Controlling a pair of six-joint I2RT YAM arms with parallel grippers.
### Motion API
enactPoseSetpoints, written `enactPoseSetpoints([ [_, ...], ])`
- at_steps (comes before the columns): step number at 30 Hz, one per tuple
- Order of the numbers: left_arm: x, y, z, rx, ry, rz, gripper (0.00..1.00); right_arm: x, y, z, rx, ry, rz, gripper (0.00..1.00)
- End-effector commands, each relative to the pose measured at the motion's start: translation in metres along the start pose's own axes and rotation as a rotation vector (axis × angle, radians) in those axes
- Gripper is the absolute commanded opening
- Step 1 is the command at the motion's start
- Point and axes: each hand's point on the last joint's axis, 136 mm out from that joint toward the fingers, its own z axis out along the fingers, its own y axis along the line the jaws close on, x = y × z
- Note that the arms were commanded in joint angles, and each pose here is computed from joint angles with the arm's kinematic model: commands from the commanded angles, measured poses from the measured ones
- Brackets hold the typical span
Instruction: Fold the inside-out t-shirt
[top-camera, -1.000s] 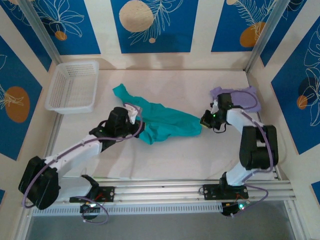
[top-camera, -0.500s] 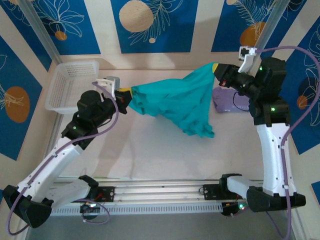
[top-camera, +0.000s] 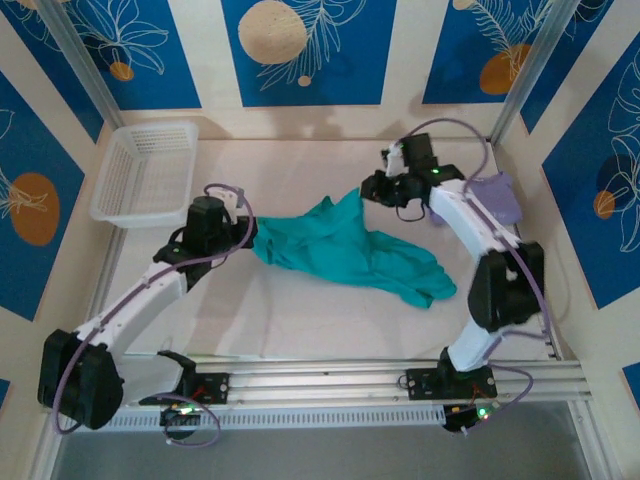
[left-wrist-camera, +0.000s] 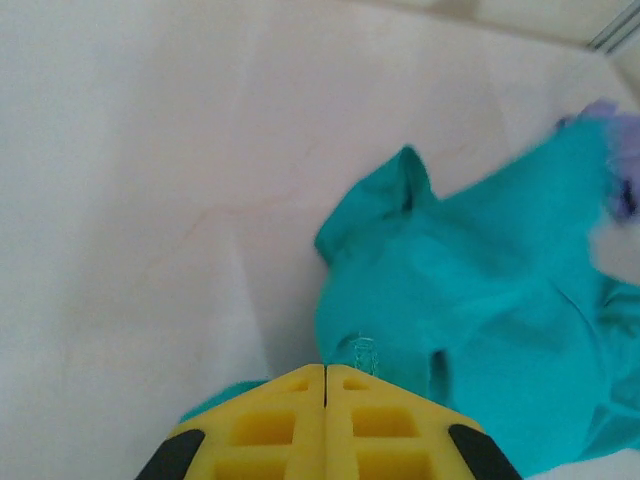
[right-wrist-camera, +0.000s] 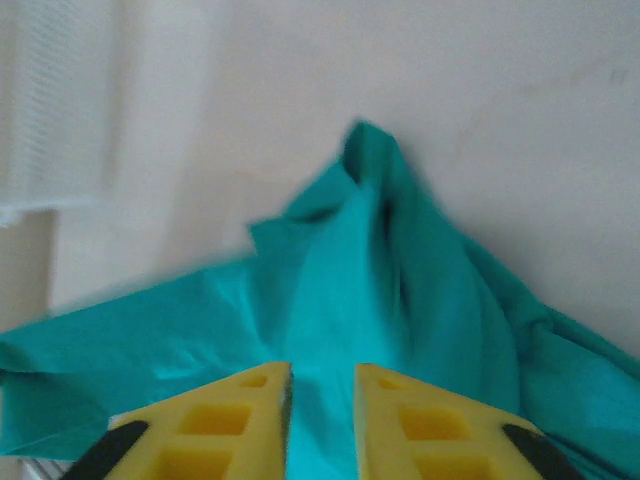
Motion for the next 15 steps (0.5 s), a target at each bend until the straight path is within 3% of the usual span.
enactPoseSetpoints([
  [1, 0.017, 0.003, 0.009, 0.021, 0.050, -0.045, 0.00, 0.013, 0.009, 0.002, -0.010, 0.054, -0.046, 0.34],
  [9, 0.033, 0.008, 0.013, 0.021, 0.082, -0.051, 0.00, 0.067, 0.008, 0.026, -0.054, 0.124, -0.068, 0.41],
  [15, 0.034, 0.008, 0.011, 0.018, 0.079, -0.043, 0.00, 0.052, 0.017, 0.055, 0.008, 0.099, -0.154, 0.39],
])
